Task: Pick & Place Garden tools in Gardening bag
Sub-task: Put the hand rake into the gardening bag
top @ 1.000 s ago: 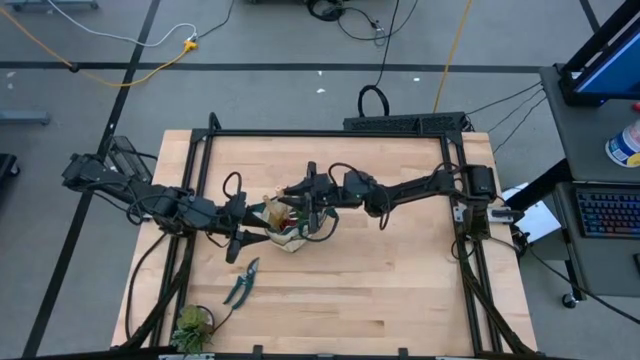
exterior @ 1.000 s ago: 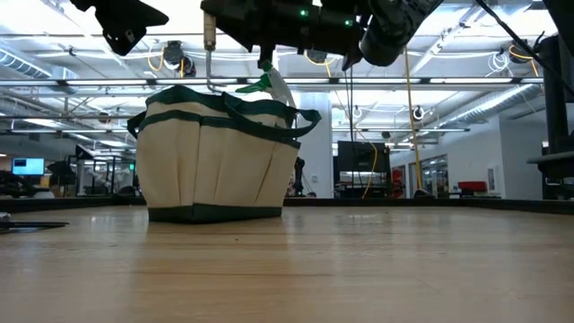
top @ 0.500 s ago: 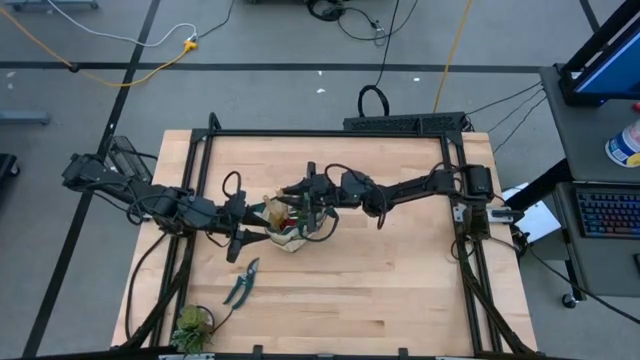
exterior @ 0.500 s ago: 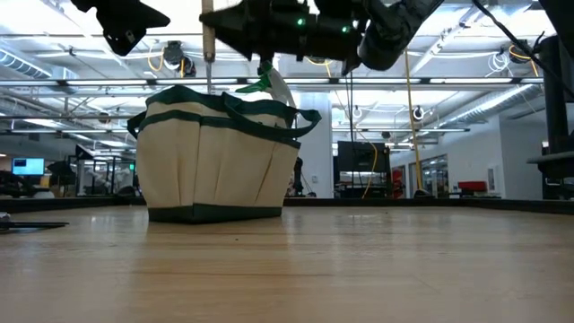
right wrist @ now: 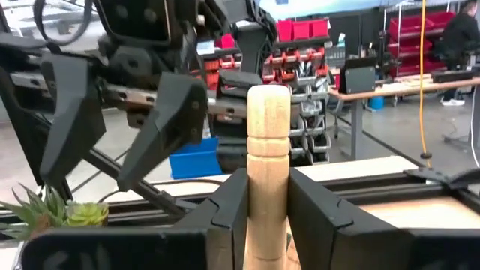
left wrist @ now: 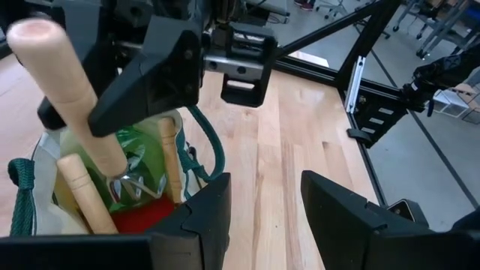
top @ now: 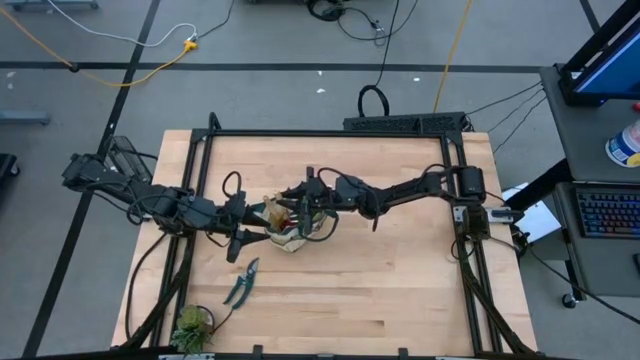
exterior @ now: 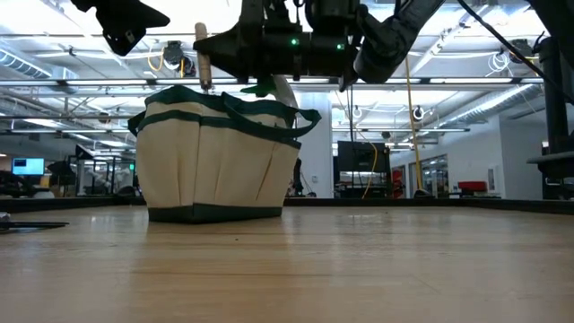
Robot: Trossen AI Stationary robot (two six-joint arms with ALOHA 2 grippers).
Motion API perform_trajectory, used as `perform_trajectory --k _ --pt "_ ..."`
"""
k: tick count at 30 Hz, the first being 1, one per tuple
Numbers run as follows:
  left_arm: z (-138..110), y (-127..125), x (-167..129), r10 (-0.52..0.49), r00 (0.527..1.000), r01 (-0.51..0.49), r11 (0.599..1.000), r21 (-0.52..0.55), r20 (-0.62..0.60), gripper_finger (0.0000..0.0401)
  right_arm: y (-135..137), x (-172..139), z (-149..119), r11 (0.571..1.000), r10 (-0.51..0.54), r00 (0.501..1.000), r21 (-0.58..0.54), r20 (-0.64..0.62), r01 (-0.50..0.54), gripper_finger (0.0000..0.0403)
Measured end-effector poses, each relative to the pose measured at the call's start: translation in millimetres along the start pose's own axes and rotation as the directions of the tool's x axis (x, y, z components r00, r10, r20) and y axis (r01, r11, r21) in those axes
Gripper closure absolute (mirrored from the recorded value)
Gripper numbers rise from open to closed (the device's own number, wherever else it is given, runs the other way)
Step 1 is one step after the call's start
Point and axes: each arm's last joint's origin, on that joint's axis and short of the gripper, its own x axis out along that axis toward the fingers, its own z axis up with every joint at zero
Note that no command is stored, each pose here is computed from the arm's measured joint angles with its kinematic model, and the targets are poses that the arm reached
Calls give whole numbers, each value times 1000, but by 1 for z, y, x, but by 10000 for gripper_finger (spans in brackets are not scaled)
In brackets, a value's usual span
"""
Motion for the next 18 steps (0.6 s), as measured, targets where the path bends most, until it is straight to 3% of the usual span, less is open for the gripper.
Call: perform_trajectory --k 9,18 --pt "0 0 0 0 1000 0 1000 6 0 235 1 0 0 1000 3 1000 6 -5 -3 325" --pt "0 0 0 0 1000 0 1000 9 0 235 5 0 -1 997 70 997 22 -14 -70 279"
